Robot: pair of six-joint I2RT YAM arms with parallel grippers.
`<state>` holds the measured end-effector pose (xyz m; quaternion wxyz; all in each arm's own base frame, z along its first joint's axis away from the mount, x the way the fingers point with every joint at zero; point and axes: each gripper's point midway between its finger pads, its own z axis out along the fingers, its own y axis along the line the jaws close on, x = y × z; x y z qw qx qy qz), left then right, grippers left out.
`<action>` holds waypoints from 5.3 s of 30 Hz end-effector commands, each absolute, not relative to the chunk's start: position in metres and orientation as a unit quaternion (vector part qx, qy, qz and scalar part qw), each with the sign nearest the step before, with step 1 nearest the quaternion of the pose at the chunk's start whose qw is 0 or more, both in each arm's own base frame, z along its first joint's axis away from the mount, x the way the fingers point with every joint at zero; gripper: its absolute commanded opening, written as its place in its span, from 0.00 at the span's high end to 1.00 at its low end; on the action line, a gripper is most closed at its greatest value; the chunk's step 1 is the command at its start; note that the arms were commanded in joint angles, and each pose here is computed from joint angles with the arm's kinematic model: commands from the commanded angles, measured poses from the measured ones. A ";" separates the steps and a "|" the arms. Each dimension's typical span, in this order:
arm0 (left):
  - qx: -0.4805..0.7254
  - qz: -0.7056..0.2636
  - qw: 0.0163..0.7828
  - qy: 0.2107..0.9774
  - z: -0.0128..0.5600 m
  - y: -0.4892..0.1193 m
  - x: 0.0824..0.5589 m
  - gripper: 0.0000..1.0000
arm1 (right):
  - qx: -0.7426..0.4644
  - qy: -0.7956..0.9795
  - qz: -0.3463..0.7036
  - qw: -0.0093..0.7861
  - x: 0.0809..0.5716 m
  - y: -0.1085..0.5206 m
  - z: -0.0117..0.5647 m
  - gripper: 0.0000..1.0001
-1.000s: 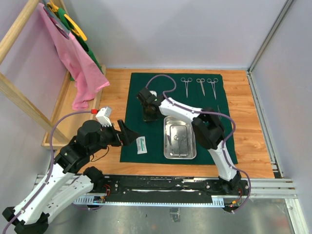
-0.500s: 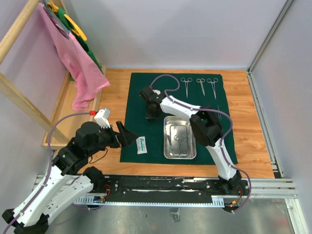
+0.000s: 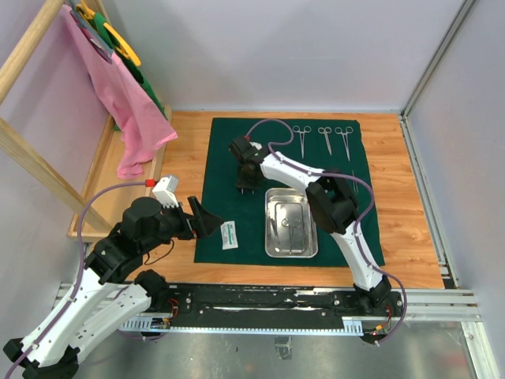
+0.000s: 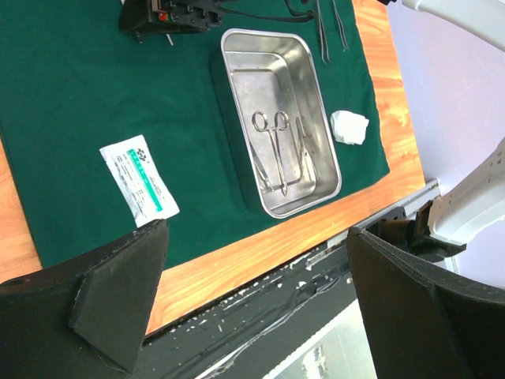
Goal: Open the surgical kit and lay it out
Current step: Place the medical item in the surgical kit, then pick up the medical item from the container, then place the medical item in the surgical kit.
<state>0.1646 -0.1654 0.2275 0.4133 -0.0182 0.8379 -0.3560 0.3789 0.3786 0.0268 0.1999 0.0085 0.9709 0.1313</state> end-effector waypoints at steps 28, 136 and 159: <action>-0.037 -0.332 0.414 0.847 0.212 -0.185 0.206 0.01 | -0.160 0.958 0.110 0.213 0.198 0.238 0.102 0.08; -0.020 -0.356 0.443 0.822 0.256 -0.157 0.164 0.01 | 0.063 0.947 0.173 0.264 0.386 0.422 0.026 0.99; -0.025 -0.358 0.431 0.828 0.248 -0.164 0.170 0.01 | 0.041 0.948 0.173 0.263 0.381 0.399 0.038 0.61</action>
